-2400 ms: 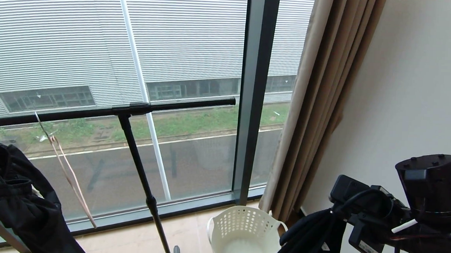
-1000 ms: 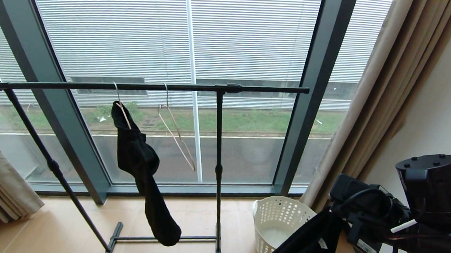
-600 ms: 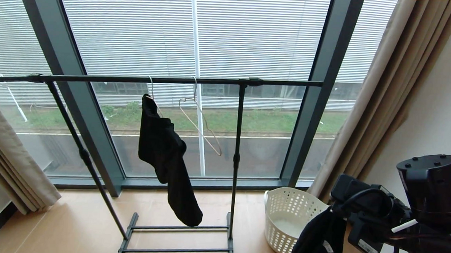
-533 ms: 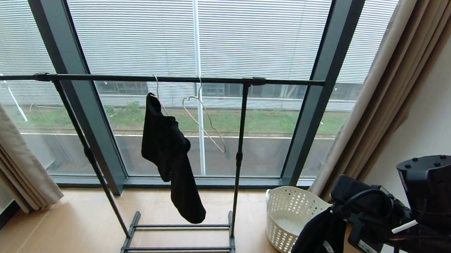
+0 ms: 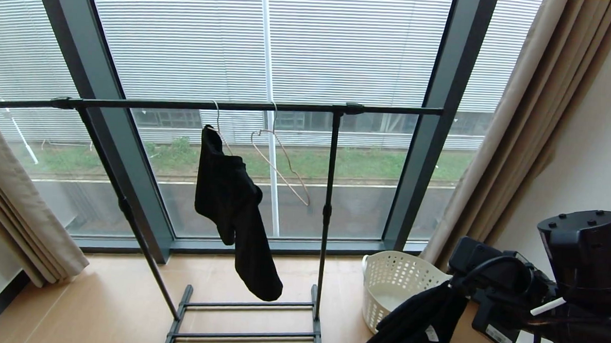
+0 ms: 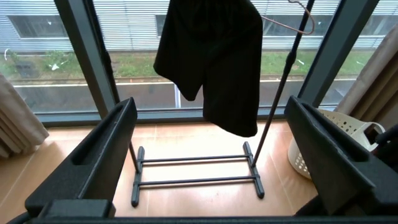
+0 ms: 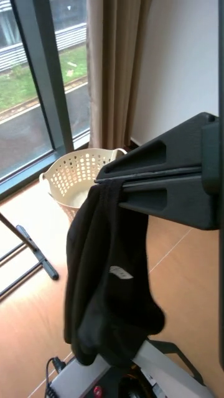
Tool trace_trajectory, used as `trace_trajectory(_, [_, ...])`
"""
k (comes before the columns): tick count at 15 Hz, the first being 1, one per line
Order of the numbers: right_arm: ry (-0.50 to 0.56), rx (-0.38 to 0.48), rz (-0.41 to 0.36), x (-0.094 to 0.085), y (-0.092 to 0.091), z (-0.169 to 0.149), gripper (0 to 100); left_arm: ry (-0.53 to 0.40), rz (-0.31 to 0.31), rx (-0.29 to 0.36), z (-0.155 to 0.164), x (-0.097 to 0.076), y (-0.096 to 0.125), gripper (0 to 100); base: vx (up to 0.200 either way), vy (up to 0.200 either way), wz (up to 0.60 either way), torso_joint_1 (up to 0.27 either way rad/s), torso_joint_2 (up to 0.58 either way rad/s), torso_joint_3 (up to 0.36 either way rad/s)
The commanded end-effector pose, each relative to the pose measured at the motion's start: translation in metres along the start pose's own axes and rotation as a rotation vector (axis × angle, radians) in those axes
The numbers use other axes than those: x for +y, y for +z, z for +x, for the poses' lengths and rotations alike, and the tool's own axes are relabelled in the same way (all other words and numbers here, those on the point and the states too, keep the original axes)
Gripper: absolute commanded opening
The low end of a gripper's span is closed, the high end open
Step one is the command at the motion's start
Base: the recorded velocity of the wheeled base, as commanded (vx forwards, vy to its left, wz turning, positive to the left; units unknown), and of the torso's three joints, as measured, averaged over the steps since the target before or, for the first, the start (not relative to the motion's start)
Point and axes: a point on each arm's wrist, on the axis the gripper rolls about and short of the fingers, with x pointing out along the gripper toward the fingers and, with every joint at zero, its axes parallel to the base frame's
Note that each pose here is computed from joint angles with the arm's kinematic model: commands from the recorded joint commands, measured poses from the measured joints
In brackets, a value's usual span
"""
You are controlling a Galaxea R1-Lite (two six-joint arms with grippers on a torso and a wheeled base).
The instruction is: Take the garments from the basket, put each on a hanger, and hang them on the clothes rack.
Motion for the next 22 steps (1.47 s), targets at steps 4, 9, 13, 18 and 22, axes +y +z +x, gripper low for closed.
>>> trace_trajectory(4, [0.002,-0.041,0.045,-0.006,0.012,0.001,0,-0.003,0.049,0.003,0.000,0.000,-0.001,100,0.000,0.000,0.00,0.000,0.00,0.000])
trace_trajectory(9, [0.012,-0.145,0.391,-0.015,0.064,0.007,0,0.047,0.088,0.217,0.018,0.000,0.010,100,0.000,0.000,0.00,0.000,0.00,0.000])
trace_trajectory(13, [-0.059,-0.056,0.544,-0.021,0.125,0.048,0,-0.108,-0.204,0.541,0.105,-0.001,0.079,100,0.000,0.000,0.00,0.000,0.00,0.000])
trace_trajectory(18, [-0.049,-0.125,0.643,-0.016,0.167,0.077,0,-0.273,-0.342,0.772,0.214,-0.056,0.095,100,0.000,0.000,0.00,0.000,0.00,0.000])
trace_trajectory(22, [-0.028,-0.152,0.629,-0.008,0.177,0.077,0,-0.333,-0.275,0.837,0.256,-0.107,0.075,100,0.000,0.000,0.00,0.000,0.00,0.000])
